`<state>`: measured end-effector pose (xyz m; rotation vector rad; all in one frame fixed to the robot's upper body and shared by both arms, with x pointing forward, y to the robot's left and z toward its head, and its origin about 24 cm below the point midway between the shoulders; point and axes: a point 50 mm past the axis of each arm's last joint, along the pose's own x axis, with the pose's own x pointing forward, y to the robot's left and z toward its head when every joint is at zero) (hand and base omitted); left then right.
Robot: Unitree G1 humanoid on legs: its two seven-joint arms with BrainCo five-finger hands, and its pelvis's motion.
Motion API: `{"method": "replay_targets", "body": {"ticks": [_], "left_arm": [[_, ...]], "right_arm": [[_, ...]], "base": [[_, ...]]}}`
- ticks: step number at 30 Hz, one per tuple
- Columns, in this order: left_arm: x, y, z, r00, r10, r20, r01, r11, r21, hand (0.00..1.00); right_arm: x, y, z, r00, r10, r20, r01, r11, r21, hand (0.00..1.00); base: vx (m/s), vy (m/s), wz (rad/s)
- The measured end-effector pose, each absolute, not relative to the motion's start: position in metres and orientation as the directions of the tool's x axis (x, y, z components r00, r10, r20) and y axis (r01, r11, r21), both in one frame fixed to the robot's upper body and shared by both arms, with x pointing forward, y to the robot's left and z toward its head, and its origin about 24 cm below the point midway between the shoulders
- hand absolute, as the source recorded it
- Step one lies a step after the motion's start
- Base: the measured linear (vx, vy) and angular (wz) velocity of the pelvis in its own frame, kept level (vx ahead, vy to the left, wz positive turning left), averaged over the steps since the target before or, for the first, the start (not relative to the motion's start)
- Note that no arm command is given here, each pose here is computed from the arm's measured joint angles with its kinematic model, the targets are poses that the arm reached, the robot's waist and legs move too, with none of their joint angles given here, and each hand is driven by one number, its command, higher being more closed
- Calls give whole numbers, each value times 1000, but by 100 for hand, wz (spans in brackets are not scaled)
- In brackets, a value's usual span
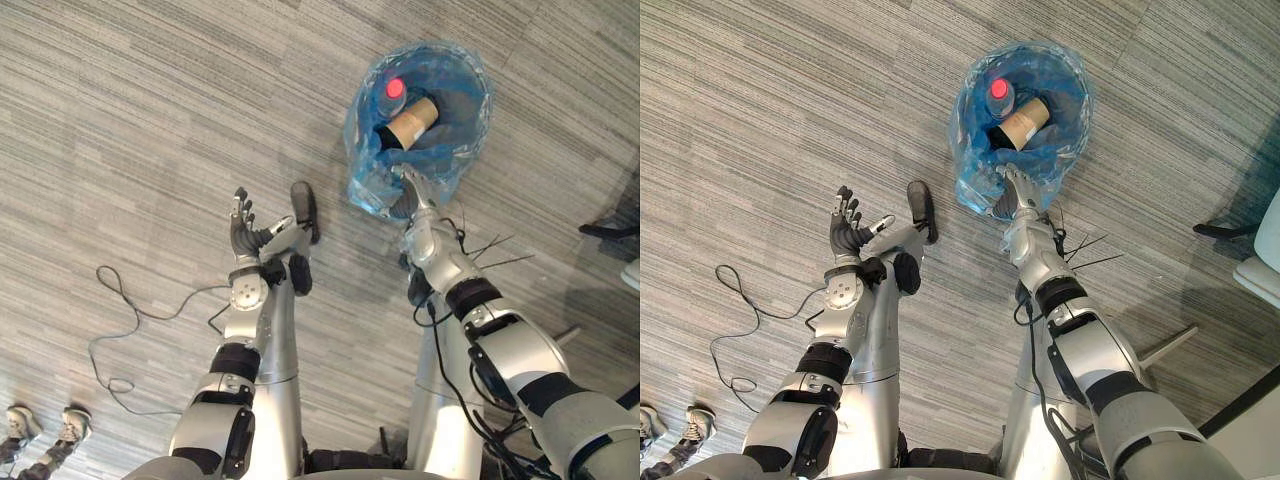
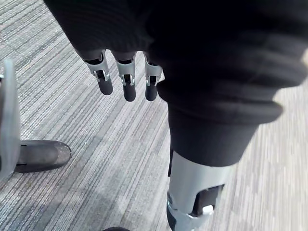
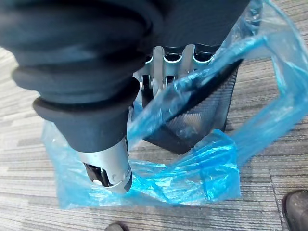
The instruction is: Gather rubbish on tea table into small bin, then transfer packed bag to large trash can.
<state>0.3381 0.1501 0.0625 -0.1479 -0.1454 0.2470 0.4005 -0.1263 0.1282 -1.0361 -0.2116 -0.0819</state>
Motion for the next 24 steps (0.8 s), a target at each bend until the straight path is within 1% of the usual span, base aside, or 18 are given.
{"method": "replay_targets", "body": {"ticks": [6,9,11,14,15,16,18,19,20,21,22,24], "left_arm": [[338,150,62,960,253,123,-232,959,-162,0],[338,150,62,960,252,119,-232,959,-161,0],[338,150,61,962,252,110,-233,960,-158,0],[337,148,55,967,246,70,-234,961,-150,0],[334,147,47,969,245,38,-238,961,-144,0],[332,148,44,969,247,27,-240,960,-141,0],[325,147,33,974,227,-13,-227,966,-124,0],[323,147,29,974,224,-25,-226,967,-118,0],[317,148,22,974,220,-47,-224,969,-107,0],[314,150,19,974,219,-55,-224,970,-98,0],[305,156,9,971,223,-83,-229,971,-72,0],[295,162,-3,966,227,-121,-235,971,-51,0]], "right_arm": [[400,-129,127,980,28,198,152,538,-829,100],[398,-126,129,975,37,218,161,559,-814,100],[396,-124,132,971,46,236,166,579,-798,100],[390,-117,133,963,55,263,165,649,-742,100],[384,-114,132,960,39,276,159,736,-658,100],[381,-111,131,960,39,277,150,764,-628,100],[370,-105,125,963,39,265,88,889,-449,100],[367,-105,122,966,37,255,72,912,-404,100],[360,-102,110,975,51,215,13,958,-287,100],[356,-100,105,979,58,195,-11,972,-233,100],[346,-93,90,986,84,142,-69,992,-104,100],[335,-87,72,990,115,83,-119,992,39,100]], "base": [[0,0,0],[0,0,0],[0,0,0],[0,-13,2],[4,-36,5],[2,-38,7],[4,-54,10],[17,-87,17],[27,-78,16],[81,-139,17],[71,-101,9],[102,-107,6]]}}
